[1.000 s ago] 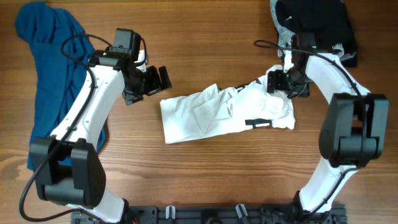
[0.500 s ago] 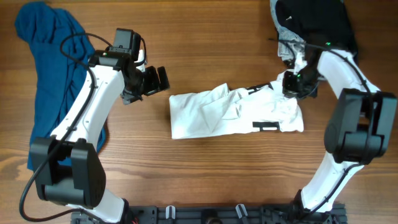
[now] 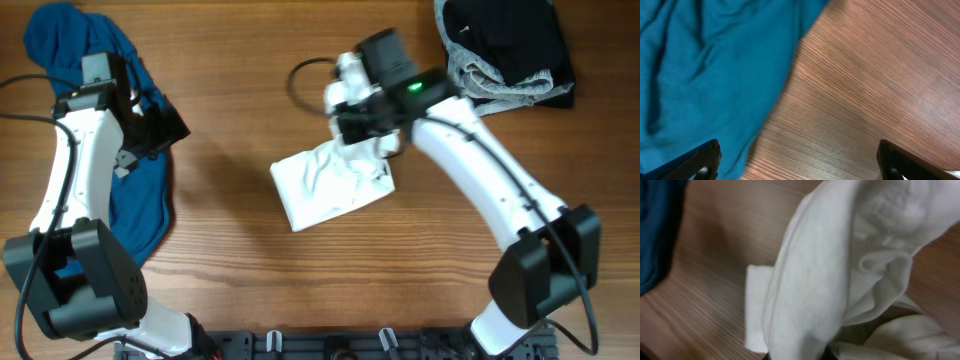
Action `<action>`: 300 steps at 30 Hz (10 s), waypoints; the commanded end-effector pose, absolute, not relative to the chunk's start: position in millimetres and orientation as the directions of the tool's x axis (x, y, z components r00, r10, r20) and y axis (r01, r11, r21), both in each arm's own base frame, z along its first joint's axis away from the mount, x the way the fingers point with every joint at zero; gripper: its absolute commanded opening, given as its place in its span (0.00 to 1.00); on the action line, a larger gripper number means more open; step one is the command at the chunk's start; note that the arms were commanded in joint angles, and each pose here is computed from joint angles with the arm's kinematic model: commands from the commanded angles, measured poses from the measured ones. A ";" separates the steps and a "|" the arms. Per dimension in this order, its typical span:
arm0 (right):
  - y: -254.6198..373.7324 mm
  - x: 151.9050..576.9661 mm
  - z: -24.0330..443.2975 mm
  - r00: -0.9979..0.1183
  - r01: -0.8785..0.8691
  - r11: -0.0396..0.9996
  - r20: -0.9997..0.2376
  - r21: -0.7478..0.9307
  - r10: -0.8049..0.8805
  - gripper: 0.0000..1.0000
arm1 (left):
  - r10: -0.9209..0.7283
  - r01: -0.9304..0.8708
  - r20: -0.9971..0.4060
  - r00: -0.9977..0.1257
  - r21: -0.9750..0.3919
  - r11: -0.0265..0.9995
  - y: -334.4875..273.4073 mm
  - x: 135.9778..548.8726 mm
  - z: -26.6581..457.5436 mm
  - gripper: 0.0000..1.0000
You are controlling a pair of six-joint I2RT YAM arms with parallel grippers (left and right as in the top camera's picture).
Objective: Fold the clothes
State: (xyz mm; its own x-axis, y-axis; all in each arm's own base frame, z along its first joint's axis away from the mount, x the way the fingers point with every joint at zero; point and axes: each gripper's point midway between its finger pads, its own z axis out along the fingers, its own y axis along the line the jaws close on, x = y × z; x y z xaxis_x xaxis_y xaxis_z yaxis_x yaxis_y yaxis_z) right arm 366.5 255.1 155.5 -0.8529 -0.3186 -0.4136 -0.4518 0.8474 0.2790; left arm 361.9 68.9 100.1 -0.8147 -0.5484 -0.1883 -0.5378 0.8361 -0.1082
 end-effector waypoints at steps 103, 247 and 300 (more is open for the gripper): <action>218.6 379.5 -25.4 -0.834 -0.537 0.842 -0.112 -0.061 -0.540 0.45 | -0.530 -0.537 -0.300 -0.793 -0.066 0.841 90.3 381.1 106.5 1.00; 30.3 243.3 176.8 -0.060 -0.183 0.976 -0.992 0.116 0.107 1.00 | -0.529 -0.535 -0.320 -0.786 -0.077 0.841 90.9 386.7 108.3 1.00; 29.3 244.6 176.9 -0.013 -0.184 0.977 -0.994 0.105 0.105 1.00 | -0.367 -0.100 -0.920 -0.138 -0.356 0.929 13.6 271.7 248.8 1.00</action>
State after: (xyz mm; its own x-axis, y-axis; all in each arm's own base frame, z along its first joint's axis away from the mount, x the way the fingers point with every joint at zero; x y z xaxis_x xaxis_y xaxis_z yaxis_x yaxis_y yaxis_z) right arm 245.2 26.4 176.2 -0.0139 0.0914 -0.9957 -0.1676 0.9815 0.0924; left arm 285.8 17.2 257.5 -0.1995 -0.3808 -0.9029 -0.1409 0.9230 -0.3582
